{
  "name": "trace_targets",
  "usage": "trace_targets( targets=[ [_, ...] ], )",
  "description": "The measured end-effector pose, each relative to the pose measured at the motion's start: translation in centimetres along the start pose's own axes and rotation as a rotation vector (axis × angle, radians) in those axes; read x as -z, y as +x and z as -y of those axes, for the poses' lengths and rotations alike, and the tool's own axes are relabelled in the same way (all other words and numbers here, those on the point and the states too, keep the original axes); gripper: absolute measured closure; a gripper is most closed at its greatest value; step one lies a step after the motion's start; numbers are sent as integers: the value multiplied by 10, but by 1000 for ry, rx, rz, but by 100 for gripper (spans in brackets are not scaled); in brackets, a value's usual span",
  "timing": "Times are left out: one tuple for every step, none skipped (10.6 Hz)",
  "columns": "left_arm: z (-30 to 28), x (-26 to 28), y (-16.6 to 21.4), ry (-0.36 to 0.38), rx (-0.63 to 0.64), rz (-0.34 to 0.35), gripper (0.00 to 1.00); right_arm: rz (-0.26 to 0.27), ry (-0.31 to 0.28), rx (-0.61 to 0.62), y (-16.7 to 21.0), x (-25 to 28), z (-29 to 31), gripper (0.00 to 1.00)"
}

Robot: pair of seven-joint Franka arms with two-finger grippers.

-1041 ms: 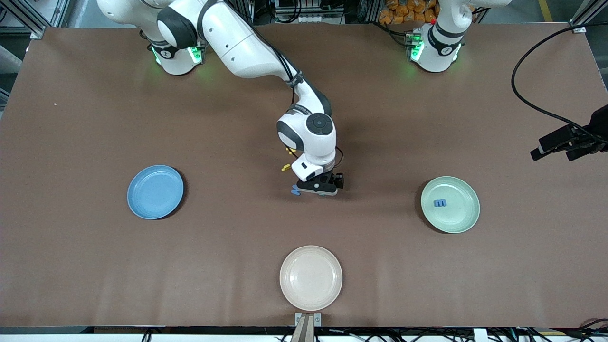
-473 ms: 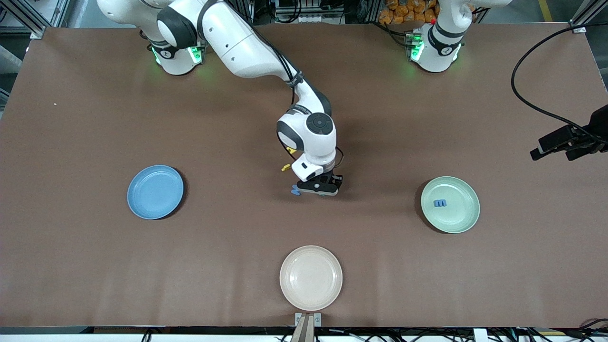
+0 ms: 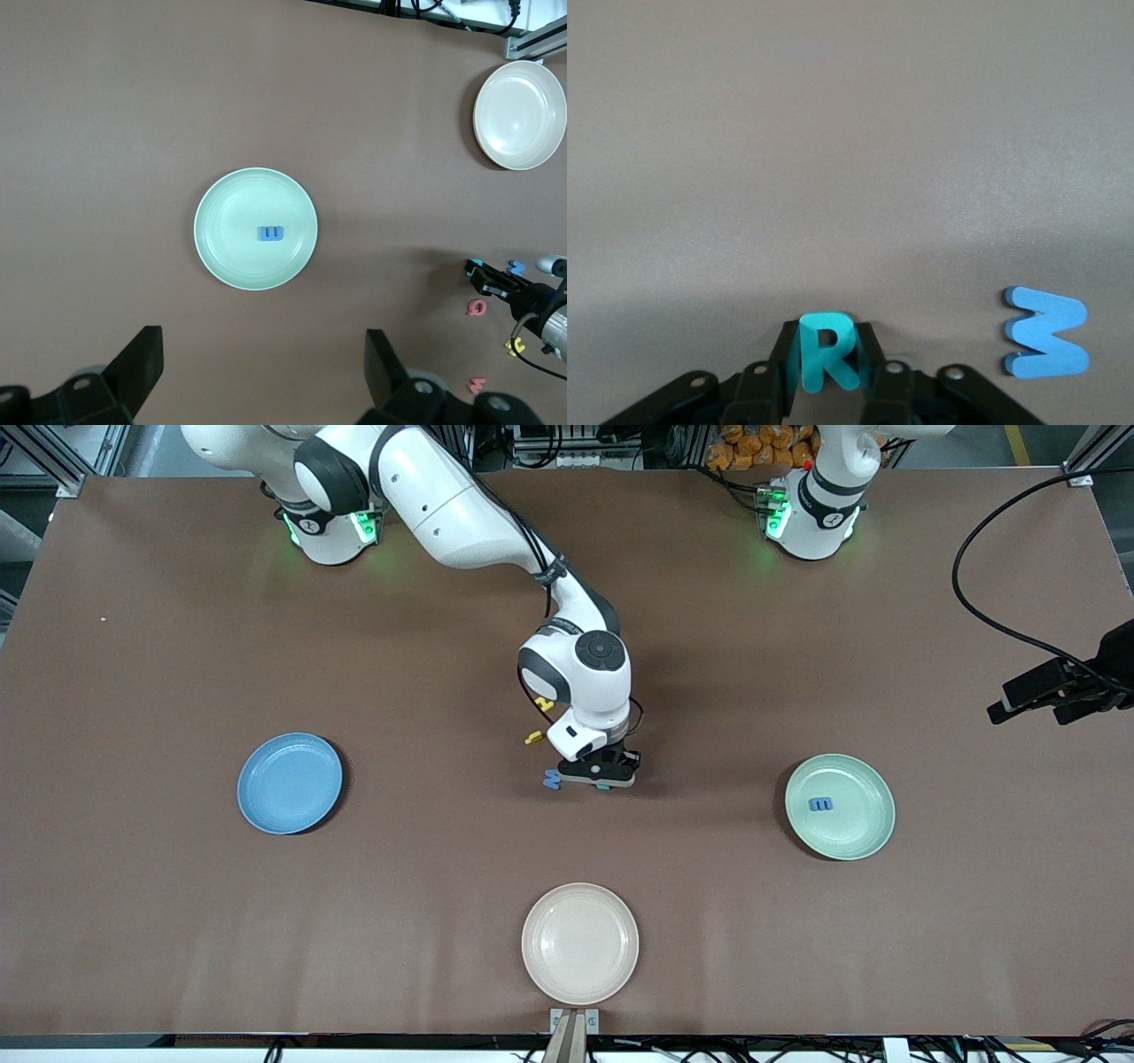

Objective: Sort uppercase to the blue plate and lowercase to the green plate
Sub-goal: 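Close the right gripper on the teal R letter, then place the teal R on the blue plate while the left gripper reaches letters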

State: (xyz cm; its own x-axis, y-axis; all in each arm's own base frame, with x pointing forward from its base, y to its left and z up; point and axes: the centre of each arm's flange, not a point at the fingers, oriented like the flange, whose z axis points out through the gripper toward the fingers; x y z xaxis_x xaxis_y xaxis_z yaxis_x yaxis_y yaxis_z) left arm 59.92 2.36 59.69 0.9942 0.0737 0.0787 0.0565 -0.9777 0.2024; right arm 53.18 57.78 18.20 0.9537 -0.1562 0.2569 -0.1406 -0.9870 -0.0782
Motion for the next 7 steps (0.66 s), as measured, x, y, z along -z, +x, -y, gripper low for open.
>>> trace_targets(
  targets=[
    [-1,1,0,-1,-2,-2,0,-5,1,-3,3,4,0,71],
    [-3,2,-2,-2,-6,1,0,-9,-2,-9,10,10,-2,71],
    [-9,1,-3,2,-17,9,0,-10,-9,-11,21,21,-6,71],
    [-17,-1,-4,11,-33,15,0,-10,-17,-6,38,36,-13,71],
    [-26,-3,-4,27,-53,20,0,-1,-34,5,57,52,-25,71],
    [-35,-6,-6,47,-76,25,0,16,-60,17,74,65,-40,71],
    [-49,-9,-7,62,-103,32,0,36,-85,28,91,76,-56,71]
  ],
)
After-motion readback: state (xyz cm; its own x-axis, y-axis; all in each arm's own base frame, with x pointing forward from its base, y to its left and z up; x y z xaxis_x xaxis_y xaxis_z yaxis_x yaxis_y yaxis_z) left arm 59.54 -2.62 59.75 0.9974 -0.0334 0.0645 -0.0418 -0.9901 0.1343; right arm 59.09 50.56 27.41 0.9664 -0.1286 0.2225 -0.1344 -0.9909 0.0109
